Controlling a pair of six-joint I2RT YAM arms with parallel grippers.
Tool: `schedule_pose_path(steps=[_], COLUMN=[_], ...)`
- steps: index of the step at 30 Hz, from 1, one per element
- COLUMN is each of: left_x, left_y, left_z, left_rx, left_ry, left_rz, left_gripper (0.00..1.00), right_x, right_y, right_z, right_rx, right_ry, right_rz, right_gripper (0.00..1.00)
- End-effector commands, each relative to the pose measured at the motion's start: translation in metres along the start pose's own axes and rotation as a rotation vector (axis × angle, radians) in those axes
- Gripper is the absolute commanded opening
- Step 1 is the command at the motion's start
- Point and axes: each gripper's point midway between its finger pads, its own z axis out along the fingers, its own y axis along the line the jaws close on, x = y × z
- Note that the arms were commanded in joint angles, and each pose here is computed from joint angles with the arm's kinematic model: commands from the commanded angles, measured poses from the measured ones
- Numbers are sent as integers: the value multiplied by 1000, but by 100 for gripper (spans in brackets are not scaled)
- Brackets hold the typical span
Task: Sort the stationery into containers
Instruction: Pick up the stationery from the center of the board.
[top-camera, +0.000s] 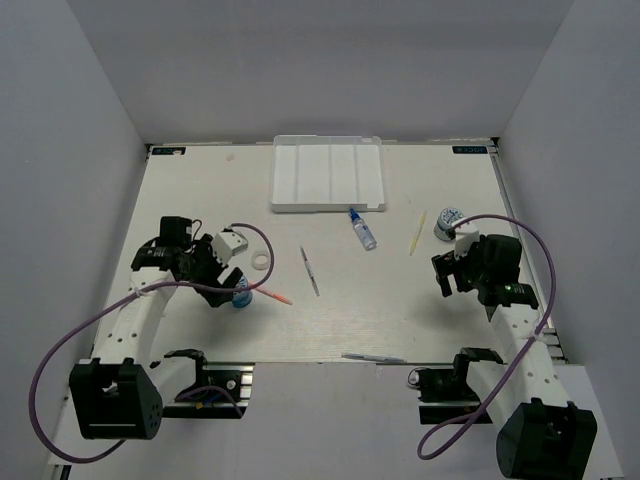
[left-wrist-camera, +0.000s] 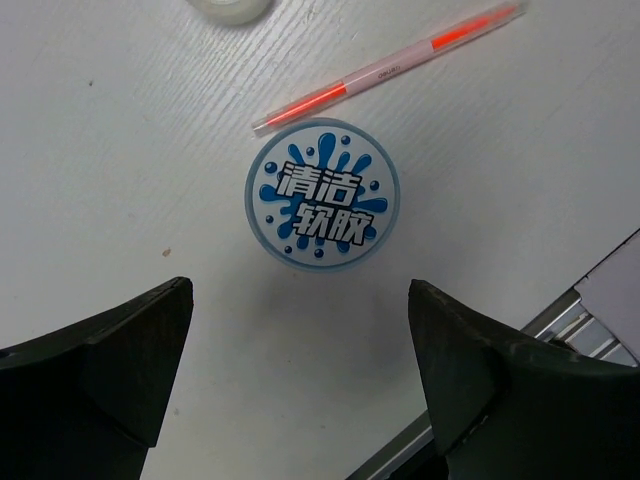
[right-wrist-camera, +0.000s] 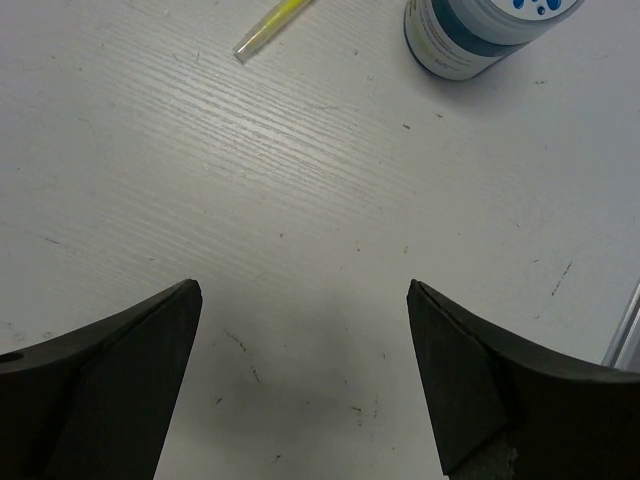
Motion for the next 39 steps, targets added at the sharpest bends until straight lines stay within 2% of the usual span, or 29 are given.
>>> schedule_pose_path(steps=[1, 12, 19, 30, 39], left_x=[-14, -14, -21, -17, -8], left_y=[0, 16, 7, -3, -6], left_z=[-2, 19, 27, 40, 50], left_rx=[38, 33, 119, 137, 137], left_ry=[-37, -20, -43, -29, 14], left_rz=[51, 27, 40, 77, 84], left_gripper=[98, 98, 98, 96, 84], right_x=[-16, -15, -12, -8, -7], right_y=[-4, 0, 0, 0, 0], right_z=[-4, -2, -1, 2, 2], right_rx=[-10, -37, -40, -50, -53], right_ry=[-33, -24, -13, 9, 12], right_rz=[-19, -14, -7, 8, 13], right_gripper=[89, 89, 89, 89, 89])
